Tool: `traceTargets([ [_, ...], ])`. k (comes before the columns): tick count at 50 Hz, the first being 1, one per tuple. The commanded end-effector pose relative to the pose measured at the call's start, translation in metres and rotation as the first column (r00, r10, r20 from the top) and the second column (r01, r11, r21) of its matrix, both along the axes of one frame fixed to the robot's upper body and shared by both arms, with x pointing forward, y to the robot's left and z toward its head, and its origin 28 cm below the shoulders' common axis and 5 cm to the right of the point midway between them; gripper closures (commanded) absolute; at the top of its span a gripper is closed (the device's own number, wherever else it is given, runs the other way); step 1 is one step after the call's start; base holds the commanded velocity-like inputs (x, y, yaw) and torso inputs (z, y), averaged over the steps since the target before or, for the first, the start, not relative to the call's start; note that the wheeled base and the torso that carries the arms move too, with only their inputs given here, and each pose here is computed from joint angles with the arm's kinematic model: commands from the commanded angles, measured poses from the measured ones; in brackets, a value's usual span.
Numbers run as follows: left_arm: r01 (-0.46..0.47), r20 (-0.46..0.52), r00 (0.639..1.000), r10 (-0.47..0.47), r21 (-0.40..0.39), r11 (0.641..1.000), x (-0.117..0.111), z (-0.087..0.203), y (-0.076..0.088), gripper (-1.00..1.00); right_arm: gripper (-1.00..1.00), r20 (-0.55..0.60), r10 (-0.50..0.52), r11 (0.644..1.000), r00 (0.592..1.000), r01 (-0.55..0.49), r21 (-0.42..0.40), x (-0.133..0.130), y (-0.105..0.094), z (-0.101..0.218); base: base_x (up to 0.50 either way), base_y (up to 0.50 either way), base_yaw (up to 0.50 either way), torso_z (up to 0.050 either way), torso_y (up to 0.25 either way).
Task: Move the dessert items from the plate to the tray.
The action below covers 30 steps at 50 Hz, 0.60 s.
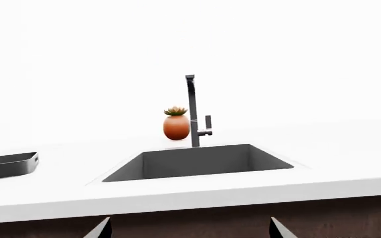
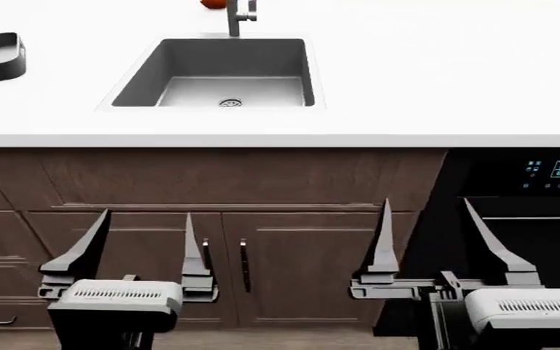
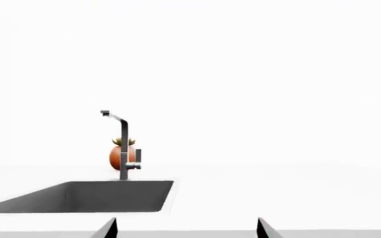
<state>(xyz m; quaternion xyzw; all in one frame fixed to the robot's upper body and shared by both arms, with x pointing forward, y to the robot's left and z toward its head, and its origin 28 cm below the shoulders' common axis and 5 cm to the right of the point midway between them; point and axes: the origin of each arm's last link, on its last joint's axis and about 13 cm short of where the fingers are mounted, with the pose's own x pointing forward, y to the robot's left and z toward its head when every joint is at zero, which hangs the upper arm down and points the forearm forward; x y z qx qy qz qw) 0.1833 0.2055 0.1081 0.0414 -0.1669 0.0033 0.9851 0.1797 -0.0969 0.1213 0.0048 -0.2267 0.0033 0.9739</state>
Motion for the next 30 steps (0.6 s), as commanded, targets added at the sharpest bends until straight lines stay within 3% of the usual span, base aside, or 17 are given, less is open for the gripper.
traceTargets([
  [1,0.015,0.009,1.000,-0.016,0.014,1.000,0.000,0.000,0.000,-1.00,-1.00,-0.006,0.035,0.998,0.999,-0.035,0.055,-0.001,-0.004,0.006,-0.14,-0.50,0.00,0.000,0.000],
  [8,-0.008,0.055,0.998,0.007,0.022,1.000,-0.003,0.004,0.004,-1.00,-1.00,-0.009,0.049,0.996,0.999,-0.048,0.075,-0.002,-0.009,0.010,-0.13,-0.50,0.00,0.000,0.000],
  [18,-0.065,0.073,0.995,0.065,-0.005,0.998,-0.018,0.005,0.018,-1.00,-1.00,0.005,0.113,0.993,0.994,-0.113,0.037,0.000,-0.002,0.016,-0.11,-0.50,0.00,0.000,0.000],
  [24,-0.036,0.062,0.997,0.039,-0.044,0.998,-0.011,0.003,0.015,-1.00,-1.00,0.019,0.109,0.994,0.994,-0.109,0.030,-0.003,-0.004,0.020,-0.10,-0.50,0.00,0.000,0.000],
  [30,-0.125,0.031,0.992,0.125,-0.001,0.992,0.003,0.001,0.016,-1.00,-1.00,0.021,0.097,0.995,0.995,-0.098,0.035,-0.004,-0.005,0.020,-0.10,-0.50,0.00,0.000,0.000],
])
